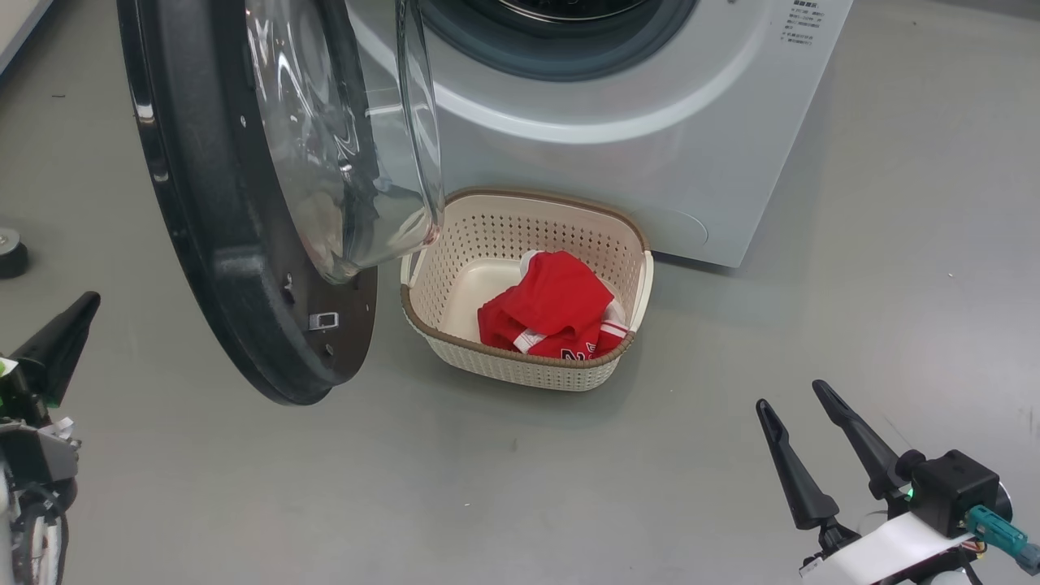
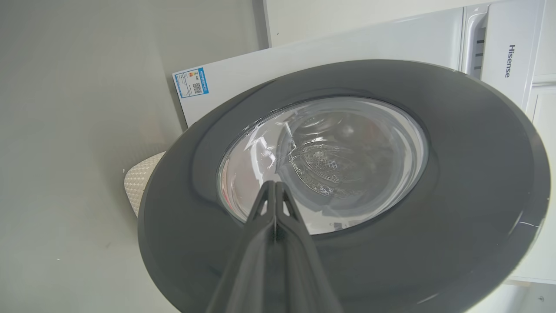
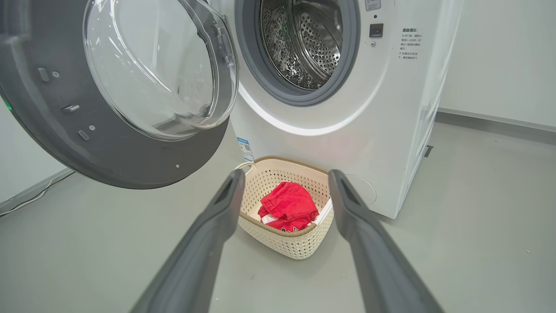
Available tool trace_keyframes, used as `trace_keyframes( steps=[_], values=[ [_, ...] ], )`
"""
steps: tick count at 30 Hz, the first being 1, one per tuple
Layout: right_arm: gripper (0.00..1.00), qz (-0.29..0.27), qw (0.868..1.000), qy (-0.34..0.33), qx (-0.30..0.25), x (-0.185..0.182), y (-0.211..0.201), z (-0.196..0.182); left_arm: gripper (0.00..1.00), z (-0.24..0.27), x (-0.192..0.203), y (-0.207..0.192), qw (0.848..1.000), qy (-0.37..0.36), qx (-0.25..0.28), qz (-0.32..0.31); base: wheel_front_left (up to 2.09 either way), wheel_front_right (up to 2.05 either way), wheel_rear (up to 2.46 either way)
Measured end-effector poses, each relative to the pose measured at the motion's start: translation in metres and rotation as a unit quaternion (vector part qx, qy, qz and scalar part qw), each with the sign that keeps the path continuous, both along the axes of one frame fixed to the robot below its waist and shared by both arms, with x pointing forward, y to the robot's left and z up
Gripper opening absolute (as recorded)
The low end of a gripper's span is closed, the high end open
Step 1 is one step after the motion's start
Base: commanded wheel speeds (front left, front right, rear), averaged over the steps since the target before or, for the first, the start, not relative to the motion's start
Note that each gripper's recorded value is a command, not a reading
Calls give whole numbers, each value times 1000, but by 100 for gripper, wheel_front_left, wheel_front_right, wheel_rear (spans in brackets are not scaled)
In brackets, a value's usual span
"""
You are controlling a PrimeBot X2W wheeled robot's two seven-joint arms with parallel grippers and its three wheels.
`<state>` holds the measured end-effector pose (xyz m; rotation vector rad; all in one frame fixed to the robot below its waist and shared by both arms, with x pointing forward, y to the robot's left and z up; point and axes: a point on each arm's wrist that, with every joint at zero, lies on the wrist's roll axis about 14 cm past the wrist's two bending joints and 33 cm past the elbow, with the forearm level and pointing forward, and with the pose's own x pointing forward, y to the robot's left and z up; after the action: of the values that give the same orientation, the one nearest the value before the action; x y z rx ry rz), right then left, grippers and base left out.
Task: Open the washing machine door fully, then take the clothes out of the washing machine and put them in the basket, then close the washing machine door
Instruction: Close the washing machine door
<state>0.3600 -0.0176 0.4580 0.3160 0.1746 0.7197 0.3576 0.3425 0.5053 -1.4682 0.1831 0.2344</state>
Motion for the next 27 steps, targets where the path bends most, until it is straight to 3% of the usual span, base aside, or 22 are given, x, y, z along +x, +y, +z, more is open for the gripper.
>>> trace_keyframes(
  steps=[27],
  values=[
    [100,-19,1000,1,0,3,-8,0,0,-1,32,-73,991,-13,-65,-112,0,0,0]
  ],
)
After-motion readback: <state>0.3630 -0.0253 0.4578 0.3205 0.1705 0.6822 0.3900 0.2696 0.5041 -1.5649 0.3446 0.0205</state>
